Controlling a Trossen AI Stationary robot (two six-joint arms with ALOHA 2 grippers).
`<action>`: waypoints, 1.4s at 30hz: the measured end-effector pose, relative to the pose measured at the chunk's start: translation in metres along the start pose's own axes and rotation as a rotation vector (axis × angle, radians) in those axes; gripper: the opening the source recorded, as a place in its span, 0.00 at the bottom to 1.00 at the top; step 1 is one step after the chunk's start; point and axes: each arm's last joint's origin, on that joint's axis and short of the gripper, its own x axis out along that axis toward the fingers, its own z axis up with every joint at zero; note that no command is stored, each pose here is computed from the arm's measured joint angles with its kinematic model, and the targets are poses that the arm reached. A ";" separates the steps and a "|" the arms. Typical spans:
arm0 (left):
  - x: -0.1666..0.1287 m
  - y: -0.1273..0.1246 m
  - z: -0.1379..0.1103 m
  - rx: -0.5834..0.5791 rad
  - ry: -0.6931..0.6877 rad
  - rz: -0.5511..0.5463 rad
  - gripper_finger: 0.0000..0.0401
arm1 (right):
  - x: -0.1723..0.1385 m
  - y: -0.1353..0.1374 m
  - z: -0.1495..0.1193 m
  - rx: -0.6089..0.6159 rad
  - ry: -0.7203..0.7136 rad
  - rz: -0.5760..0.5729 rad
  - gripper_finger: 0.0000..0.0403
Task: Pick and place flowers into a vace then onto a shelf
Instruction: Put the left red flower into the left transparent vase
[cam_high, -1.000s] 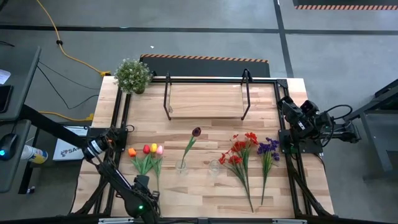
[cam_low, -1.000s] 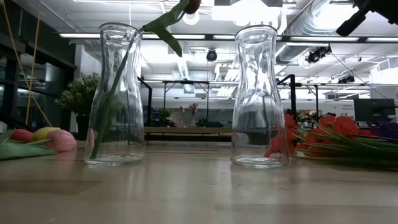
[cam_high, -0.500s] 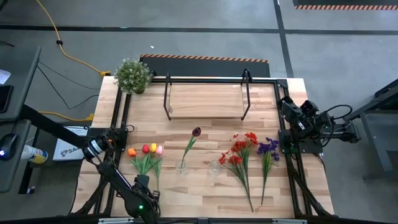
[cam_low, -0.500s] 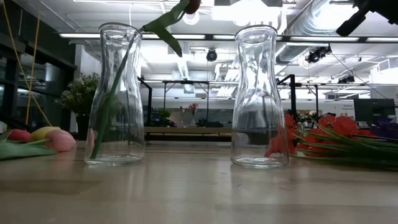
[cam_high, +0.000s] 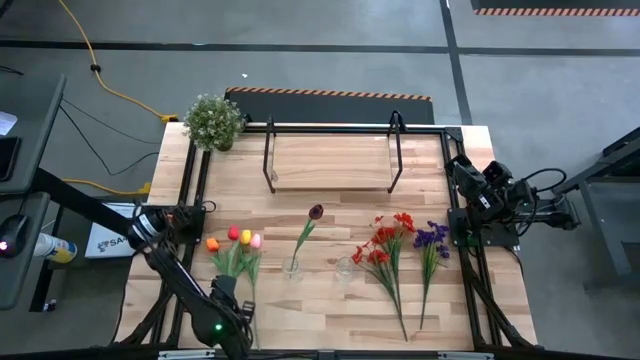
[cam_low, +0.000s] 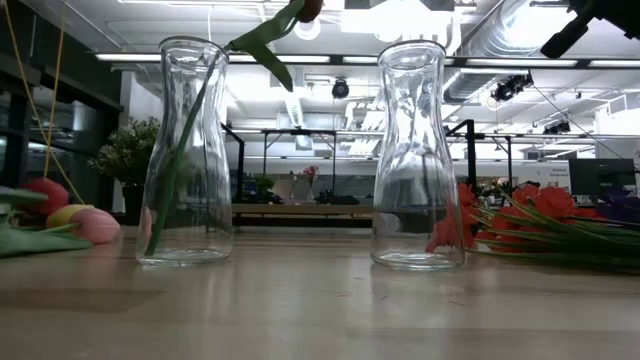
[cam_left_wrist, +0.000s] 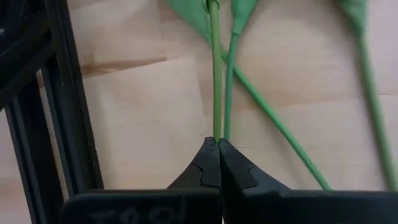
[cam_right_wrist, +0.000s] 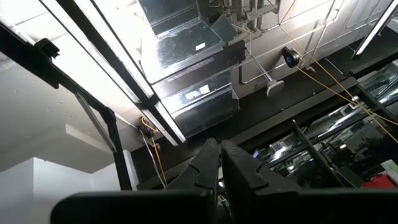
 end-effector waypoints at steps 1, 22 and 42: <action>-0.002 0.001 0.001 0.000 -0.002 -0.012 0.05 | 0.000 0.000 0.000 0.000 0.000 0.000 0.03; -0.050 0.025 0.036 -0.054 -0.205 -0.350 0.05 | 0.000 -0.001 -0.003 -0.006 0.027 -0.011 0.03; -0.078 0.039 0.066 -0.104 -0.646 -0.727 0.05 | 0.000 -0.001 -0.003 -0.006 0.028 -0.012 0.03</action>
